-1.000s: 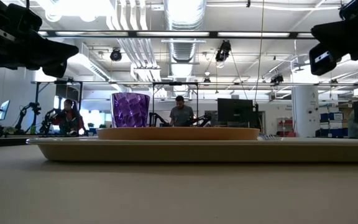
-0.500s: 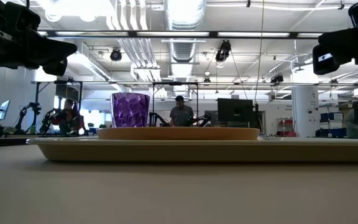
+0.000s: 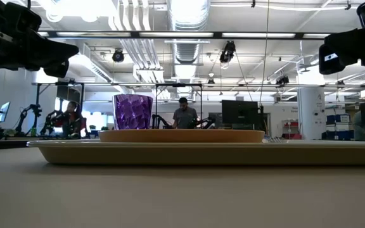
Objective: Pick and place plate/cup/fork/spoon on tray
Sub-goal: Return to Home Position
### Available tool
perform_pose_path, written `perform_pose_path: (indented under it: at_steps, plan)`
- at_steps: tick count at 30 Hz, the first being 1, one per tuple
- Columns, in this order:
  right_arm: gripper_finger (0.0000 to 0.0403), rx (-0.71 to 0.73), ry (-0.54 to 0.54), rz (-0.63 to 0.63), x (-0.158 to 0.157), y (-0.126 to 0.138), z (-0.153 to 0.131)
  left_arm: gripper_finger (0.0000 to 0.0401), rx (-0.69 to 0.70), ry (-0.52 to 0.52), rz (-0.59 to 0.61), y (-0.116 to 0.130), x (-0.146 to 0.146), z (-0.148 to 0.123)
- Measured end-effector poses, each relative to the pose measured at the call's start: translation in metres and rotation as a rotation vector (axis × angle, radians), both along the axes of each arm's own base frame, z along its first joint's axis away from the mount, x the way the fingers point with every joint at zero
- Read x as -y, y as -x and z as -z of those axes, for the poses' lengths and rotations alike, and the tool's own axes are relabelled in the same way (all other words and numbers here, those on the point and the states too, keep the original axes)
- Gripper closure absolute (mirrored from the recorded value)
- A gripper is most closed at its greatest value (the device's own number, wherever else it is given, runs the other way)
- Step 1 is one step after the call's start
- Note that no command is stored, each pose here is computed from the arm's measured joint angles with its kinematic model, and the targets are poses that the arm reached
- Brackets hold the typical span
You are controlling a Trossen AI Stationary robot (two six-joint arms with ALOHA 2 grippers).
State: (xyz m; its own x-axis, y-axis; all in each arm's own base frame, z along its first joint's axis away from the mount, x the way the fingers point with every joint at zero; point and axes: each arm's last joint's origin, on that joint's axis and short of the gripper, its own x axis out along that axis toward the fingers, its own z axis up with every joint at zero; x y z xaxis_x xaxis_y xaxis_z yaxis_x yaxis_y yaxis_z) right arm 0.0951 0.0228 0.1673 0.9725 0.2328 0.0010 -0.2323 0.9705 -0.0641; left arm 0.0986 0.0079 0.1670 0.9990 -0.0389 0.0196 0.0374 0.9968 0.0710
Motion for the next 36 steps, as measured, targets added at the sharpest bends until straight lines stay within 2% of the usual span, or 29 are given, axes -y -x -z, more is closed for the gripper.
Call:
perform_pose_path:
  at_steps: [36]
  plan:
    - [0.0392, 0.012, 0.013, 0.003, 0.0001, -0.0001, -0.0007, 0.0401, -0.038, 0.013, 0.001, -0.0023, -0.0003, 0.003]
